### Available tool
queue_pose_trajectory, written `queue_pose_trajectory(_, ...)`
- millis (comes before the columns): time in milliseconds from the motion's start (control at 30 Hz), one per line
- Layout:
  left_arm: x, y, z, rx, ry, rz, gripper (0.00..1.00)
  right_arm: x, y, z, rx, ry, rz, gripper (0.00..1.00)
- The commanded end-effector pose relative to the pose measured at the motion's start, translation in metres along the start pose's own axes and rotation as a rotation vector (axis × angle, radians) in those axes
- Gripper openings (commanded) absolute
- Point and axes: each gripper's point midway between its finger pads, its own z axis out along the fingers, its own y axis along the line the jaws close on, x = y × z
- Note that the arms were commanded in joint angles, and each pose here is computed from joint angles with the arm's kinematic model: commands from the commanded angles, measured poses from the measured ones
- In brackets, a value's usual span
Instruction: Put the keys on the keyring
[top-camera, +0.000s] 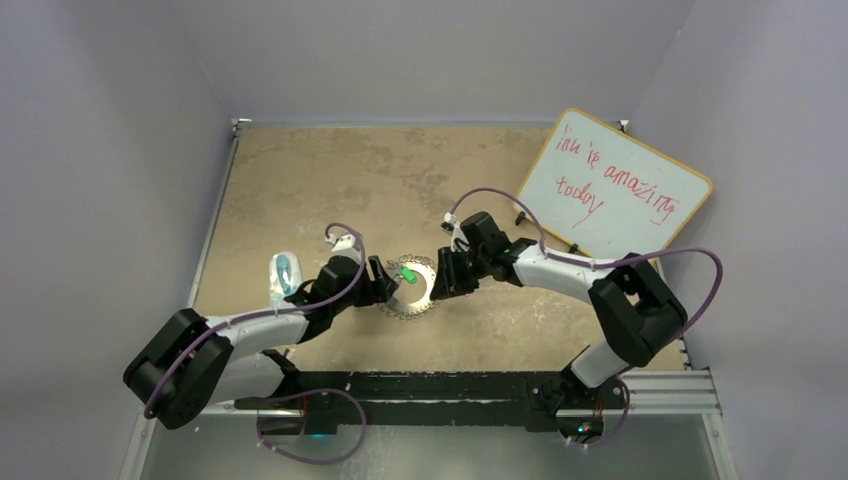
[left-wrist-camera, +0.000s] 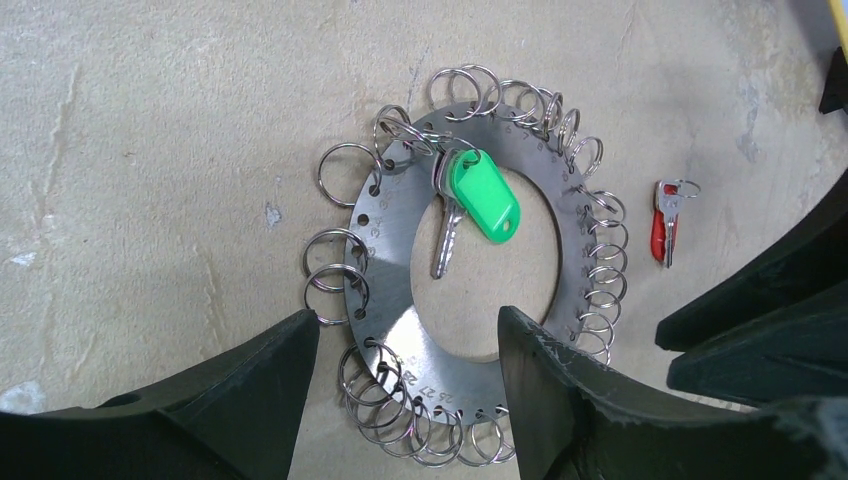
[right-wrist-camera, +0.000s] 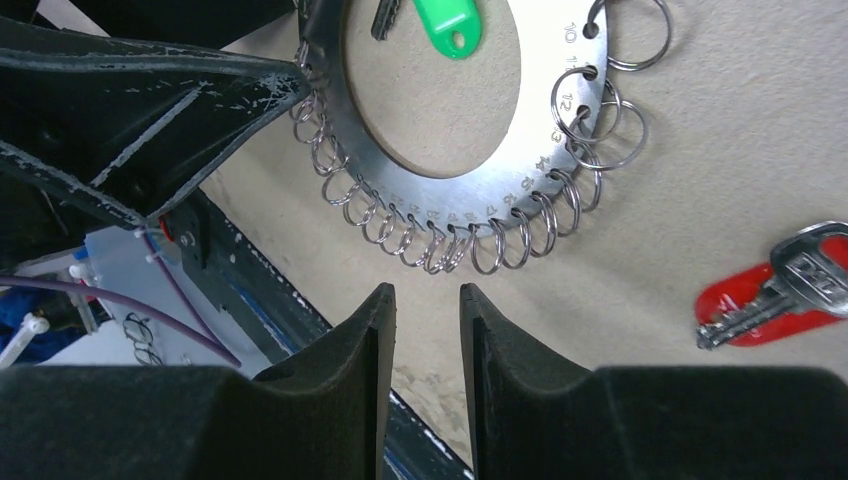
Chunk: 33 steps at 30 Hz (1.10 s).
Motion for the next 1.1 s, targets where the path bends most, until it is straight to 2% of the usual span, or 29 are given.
queue_pose_trajectory(0,-0.002,-0.006,0.002,0.02,0.006,0.017,0.65,0.003,0.013,0.009,-0.045,0.025,0.037,0.33)
queue_pose_trajectory(267,-0.002,-0.005,0.002,0.016,0.002,0.013,0.65,0.008,0.005,0.02,0.001,0.047,0.039,0.31)
queue_pose_trajectory(467,-0.001,-0.003,0.001,0.012,0.006,0.011,0.65,0.001,0.004,0.024,0.011,0.03,0.031,0.2)
queue_pose_trajectory(600,-0.001,-0.003,0.001,0.008,0.006,0.012,0.64,0.0,0.001,0.026,0.024,0.03,0.025,0.16)
queue_pose_trajectory(900,-0.002,-0.002,0.0,0.007,-0.001,0.013,0.64,0.0,-0.001,0.031,0.022,0.048,0.014,0.22)
queue_pose_trajectory(1000,-0.002,-0.002,0.0,0.006,-0.002,0.015,0.64,0.001,-0.004,0.031,0.036,0.053,0.009,0.17)
queue_pose_trajectory(1067,-0.003,-0.003,0.0,0.007,-0.003,0.017,0.64,0.0,-0.004,0.029,0.042,0.045,0.005,0.08)
